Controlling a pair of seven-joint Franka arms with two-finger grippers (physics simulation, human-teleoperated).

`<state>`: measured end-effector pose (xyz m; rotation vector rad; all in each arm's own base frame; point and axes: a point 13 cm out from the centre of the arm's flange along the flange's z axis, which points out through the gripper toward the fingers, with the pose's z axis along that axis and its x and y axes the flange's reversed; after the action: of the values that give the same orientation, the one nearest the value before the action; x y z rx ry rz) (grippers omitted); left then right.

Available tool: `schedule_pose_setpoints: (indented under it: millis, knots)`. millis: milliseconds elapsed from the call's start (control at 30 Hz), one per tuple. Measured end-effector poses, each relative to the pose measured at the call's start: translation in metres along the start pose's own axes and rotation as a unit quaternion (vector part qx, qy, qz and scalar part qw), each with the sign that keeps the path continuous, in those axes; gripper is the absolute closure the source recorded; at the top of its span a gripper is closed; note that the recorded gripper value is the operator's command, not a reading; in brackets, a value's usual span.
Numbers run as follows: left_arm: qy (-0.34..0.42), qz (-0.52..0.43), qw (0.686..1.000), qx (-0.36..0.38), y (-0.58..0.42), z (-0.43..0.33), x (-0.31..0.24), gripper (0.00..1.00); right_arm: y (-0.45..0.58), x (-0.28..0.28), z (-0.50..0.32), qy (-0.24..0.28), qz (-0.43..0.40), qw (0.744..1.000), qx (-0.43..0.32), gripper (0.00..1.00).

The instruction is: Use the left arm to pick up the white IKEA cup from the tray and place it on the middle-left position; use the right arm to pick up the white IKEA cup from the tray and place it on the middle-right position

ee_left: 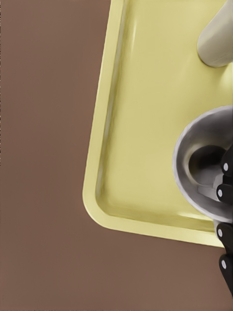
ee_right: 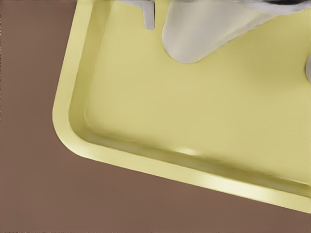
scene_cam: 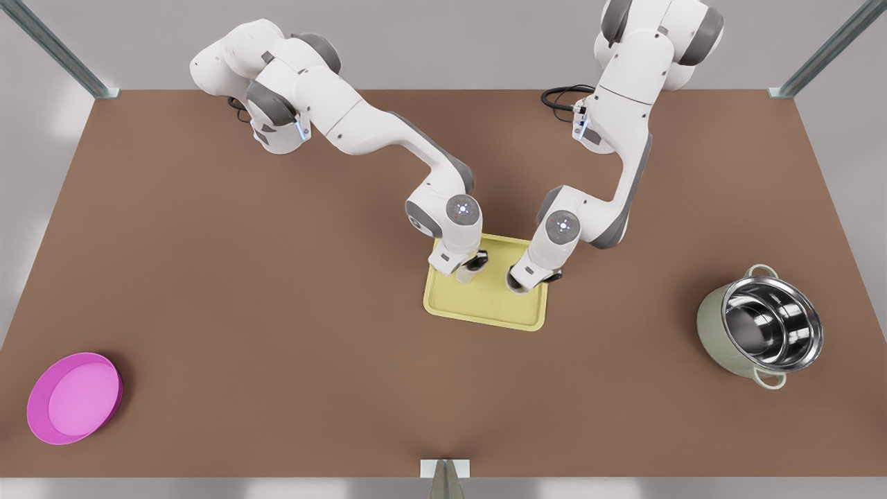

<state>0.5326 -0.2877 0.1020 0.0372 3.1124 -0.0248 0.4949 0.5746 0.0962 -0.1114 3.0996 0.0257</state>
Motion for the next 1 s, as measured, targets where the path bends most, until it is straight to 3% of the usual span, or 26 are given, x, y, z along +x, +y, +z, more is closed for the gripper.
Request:
schedule_pose_setpoints:
  millis: [133, 300, 433, 733, 767, 800, 833, 967, 1000]
  knots:
    - [-0.014, -0.01, 1.0, 0.004, 0.0, -0.02, -0.009, 0.9, 0.0, -0.002, -0.004, -0.003, 0.008, 1.0, -0.001, 0.66]
    - [-0.055, -0.074, 0.996, -0.003, 0.066, -0.09, -0.07, 0.9, -0.001, -0.004, -0.011, -0.005, 0.017, 1.0, -0.001, 0.79]
    - [-0.091, -0.15, 0.984, -0.023, 0.185, -0.092, -0.128, 0.9, -0.004, -0.007, -0.017, -0.006, 0.024, 1.0, -0.002, 0.79]
    - [-0.151, -0.16, 0.975, 0.001, 0.186, -0.02, -0.165, 0.89, -0.136, -0.033, -0.065, -0.009, 0.087, 0.996, 0.026, 0.79]
    - [-0.157, -0.158, 0.975, 0.002, 0.186, -0.02, -0.168, 0.86, -0.159, -0.033, -0.064, -0.005, 0.095, 0.995, 0.03, 0.79]
    - [-0.163, -0.157, 0.974, 0.003, 0.187, -0.021, -0.171, 0.39, -0.177, -0.031, -0.064, -0.003, 0.1, 0.994, 0.032, 0.79]
    - [-0.168, -0.156, 0.973, 0.005, 0.189, -0.022, -0.173, 0.0, -0.195, -0.026, -0.06, 0.001, 0.103, 0.994, 0.035, 0.79]
    - [-0.182, -0.145, 0.973, 0.007, 0.19, -0.025, -0.179, 0.0, -0.252, -0.003, -0.04, 0.01, 0.103, 0.994, 0.038, 0.75]
    - [-0.183, -0.142, 0.973, 0.006, 0.19, -0.025, -0.179, 0.0, -0.254, -0.001, -0.038, 0.007, 0.097, 0.995, 0.035, 0.48]
